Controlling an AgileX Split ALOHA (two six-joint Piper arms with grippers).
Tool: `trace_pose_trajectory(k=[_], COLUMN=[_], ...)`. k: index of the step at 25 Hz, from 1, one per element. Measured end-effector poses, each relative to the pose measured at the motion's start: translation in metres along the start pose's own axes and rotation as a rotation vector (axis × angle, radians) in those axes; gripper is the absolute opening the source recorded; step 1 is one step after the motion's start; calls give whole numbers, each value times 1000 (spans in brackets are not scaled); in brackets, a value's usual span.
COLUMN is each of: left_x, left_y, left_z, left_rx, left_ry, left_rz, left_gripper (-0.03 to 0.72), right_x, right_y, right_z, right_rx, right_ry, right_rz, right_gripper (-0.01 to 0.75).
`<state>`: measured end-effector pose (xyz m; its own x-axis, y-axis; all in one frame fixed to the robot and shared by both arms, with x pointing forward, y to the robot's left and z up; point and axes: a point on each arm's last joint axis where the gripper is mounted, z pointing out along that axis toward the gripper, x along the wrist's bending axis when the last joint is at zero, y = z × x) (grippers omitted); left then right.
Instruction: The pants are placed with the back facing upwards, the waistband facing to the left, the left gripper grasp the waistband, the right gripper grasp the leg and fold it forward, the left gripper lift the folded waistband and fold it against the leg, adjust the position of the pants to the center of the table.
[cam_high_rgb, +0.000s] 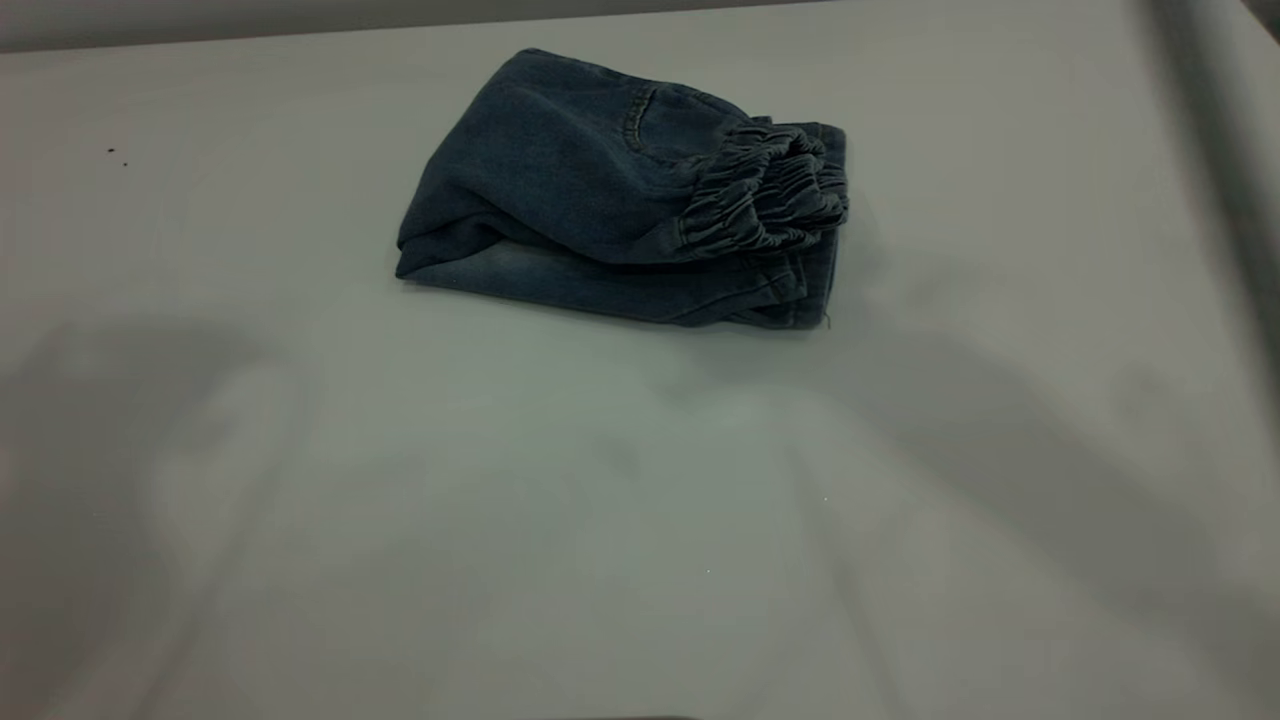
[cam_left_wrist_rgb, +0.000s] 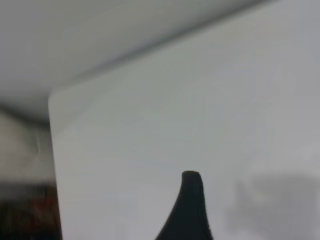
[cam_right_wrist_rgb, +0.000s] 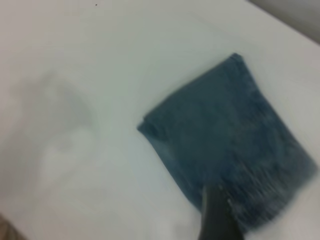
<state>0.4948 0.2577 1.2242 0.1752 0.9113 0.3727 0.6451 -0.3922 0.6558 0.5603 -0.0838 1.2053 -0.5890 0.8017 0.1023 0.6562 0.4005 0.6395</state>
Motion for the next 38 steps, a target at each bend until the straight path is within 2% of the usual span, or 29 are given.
trace_pose_trajectory(k=[1,5,9,14,17,20,23,27,31,38], left_x=[2,4,-14,-40,-51,-61,-70,-79,-77,-75], left_y=[-7,-30,-66,-129,-168,-206,-239,-270,-278,-284], left_z=[-9,-32,-41,-47,-48,-45,-40,-37,-45,-52], left_rx=[22,-3,23,82,107,129,130,96,-6,-62], left_ry=[3,-17,-164,-319,-348,-359,-368,-373,-354,-346], left_rz=[-6,-26,-77,-136,-182,-205,-214,-231,-244,-252], left_gripper=[587,587,587,587,587,587,587,587,587,587], right_x=[1,2,-1,-5,-6,-6,-6,-3,-1,0], right_y=[-10,-61,-125,-214,-261,-311,-345,-366,-374,-381], right_z=[-14,-79,-102,-95,-83,-68,-63,-76,-90,-97], right_rx=[6,0,56,137,127,188,217,108,-4,-63], right_ry=[-12,-88,-141,-170,-166,-151,-141,-119,-108,-98], right_rz=[-10,-29,46,113,136,164,174,174,167,165], right_gripper=[368,368,368,368,368,368,368,368,368,368])
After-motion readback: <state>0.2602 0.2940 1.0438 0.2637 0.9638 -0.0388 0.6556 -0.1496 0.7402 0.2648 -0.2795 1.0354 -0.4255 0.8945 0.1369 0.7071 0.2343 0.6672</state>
